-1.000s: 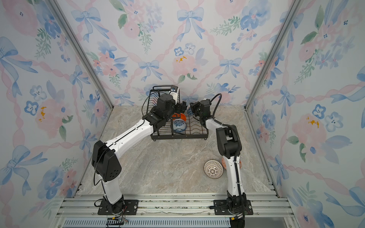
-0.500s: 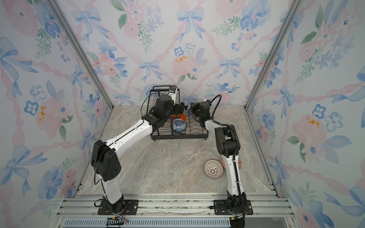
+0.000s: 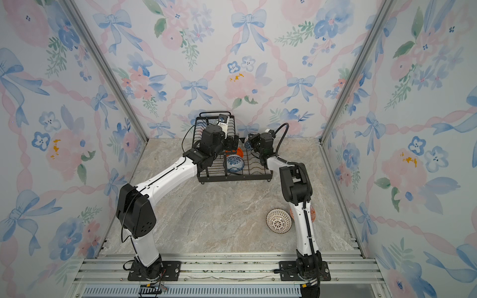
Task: Load the bowls into the dish rack
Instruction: 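Lower the blue triangle-pattern bowl into the rack slots with the right gripper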
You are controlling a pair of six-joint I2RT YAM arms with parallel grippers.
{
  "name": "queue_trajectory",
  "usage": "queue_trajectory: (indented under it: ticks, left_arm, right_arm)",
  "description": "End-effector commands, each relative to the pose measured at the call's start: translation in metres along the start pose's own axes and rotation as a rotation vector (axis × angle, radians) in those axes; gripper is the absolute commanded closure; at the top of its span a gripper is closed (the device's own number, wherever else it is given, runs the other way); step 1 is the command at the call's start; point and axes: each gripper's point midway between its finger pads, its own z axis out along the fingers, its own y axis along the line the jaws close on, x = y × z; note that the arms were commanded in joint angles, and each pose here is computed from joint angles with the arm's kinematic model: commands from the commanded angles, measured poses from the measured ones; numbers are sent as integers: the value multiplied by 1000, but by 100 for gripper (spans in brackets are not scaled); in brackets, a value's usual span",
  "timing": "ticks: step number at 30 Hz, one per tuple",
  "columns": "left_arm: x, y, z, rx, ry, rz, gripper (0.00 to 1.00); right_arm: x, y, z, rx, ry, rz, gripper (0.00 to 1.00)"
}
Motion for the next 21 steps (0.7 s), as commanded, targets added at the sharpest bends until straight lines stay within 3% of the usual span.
queue_trajectory:
  ticks: [1,21]
  left_arm:
    - [-18,6,-13,3,-43,-22,2]
    - [-12,6,-20,16,-32,-22,2]
  right_arm:
    - [-3,18,5,-74,-41,-46,100]
    - [1,-7,-10,-38,-57,-33,100]
